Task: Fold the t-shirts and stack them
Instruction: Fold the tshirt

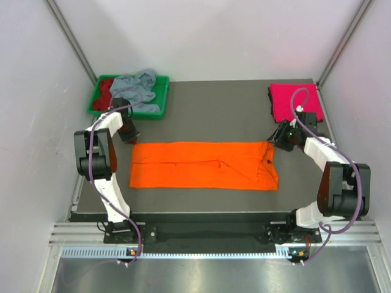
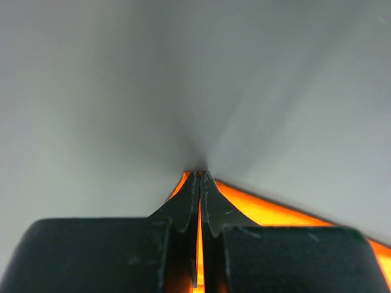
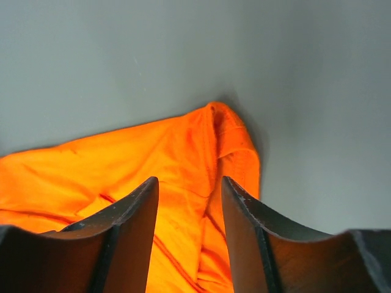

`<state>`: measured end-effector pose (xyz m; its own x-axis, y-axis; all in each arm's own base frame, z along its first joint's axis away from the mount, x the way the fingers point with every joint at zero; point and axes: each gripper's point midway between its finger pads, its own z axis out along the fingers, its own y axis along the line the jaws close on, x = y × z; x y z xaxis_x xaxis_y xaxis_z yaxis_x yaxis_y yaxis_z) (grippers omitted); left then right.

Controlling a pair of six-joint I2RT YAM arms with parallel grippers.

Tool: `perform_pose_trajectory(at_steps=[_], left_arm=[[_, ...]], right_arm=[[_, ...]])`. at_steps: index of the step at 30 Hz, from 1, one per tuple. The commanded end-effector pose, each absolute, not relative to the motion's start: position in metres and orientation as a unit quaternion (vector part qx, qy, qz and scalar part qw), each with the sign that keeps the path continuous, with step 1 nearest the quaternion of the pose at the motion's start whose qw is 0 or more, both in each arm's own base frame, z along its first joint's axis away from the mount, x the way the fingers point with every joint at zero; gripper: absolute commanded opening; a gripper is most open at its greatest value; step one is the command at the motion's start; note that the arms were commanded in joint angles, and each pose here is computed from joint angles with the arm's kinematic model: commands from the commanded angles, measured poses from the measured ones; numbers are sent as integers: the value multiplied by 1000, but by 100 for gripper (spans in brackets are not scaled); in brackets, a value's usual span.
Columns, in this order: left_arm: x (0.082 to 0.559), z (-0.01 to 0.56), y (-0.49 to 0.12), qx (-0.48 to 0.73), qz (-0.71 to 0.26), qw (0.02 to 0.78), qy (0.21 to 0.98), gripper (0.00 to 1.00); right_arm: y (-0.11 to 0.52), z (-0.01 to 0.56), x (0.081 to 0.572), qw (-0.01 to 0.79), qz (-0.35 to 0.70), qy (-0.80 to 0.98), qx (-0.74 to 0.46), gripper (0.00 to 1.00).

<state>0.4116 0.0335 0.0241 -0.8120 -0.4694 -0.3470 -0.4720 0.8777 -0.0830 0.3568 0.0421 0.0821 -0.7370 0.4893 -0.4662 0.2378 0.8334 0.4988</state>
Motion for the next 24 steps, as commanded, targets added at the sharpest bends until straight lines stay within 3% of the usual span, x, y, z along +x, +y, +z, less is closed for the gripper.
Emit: perform_pose_trajectory(at_steps=[1,9,13,24], left_arm=[[398,10,90,-297,86,169,936,0],[387,19,115,-327,99,171,924,0],[379,18,126,-340,111,165,919,0],[365,17,139,-360,125,155,912,0]], right_arm=[[46,83,374,328,202,909,162,47],[45,68,389,311,188,922,135,46],[63,71,403,308,237,916,96,45],[121,42,420,255,307,917,5,54]])
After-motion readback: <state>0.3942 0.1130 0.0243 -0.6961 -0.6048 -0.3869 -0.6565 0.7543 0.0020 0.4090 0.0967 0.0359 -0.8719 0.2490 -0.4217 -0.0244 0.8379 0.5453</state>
